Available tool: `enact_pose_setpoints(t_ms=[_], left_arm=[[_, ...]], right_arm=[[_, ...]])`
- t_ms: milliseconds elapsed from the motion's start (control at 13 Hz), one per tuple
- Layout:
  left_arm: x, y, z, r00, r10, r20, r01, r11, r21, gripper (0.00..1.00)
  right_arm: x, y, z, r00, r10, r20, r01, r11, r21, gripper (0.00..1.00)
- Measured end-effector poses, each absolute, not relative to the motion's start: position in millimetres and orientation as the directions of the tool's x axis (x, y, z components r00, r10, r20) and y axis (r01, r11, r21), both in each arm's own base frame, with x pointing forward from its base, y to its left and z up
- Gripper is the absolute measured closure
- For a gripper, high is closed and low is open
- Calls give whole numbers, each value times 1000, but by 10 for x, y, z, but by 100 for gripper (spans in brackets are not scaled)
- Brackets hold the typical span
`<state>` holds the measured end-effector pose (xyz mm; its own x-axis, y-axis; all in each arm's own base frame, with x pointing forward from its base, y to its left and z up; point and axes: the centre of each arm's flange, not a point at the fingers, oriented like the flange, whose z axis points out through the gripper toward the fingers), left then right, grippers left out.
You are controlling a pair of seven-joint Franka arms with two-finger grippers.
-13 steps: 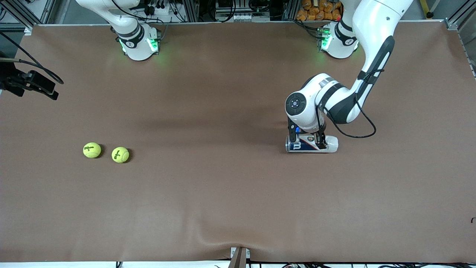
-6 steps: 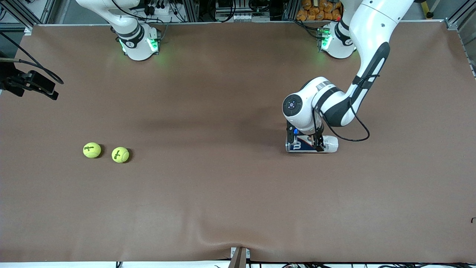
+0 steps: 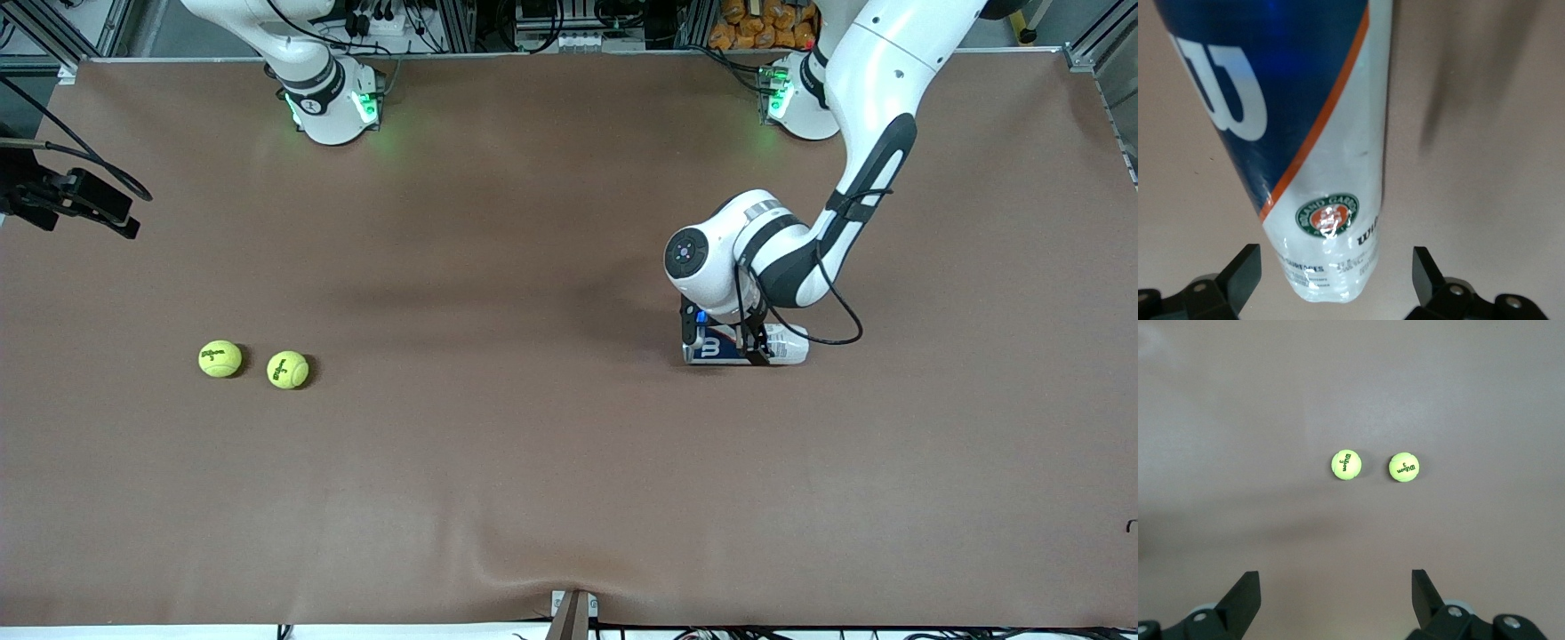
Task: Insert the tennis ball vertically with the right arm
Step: 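Grasp the can with the left gripper and tip it upright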
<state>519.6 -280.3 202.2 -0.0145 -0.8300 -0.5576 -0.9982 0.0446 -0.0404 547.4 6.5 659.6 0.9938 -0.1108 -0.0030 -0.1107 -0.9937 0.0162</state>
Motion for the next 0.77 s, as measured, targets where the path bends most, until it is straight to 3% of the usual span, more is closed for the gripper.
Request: enact_pose_setpoints(t_ms=[769], left_arm=[[5148, -2843, 1763, -73, -800, -595, -993, 115, -32, 0]], right_arm=[[5474, 65, 6596, 994, -111, -3, -111, -994, 16, 0]])
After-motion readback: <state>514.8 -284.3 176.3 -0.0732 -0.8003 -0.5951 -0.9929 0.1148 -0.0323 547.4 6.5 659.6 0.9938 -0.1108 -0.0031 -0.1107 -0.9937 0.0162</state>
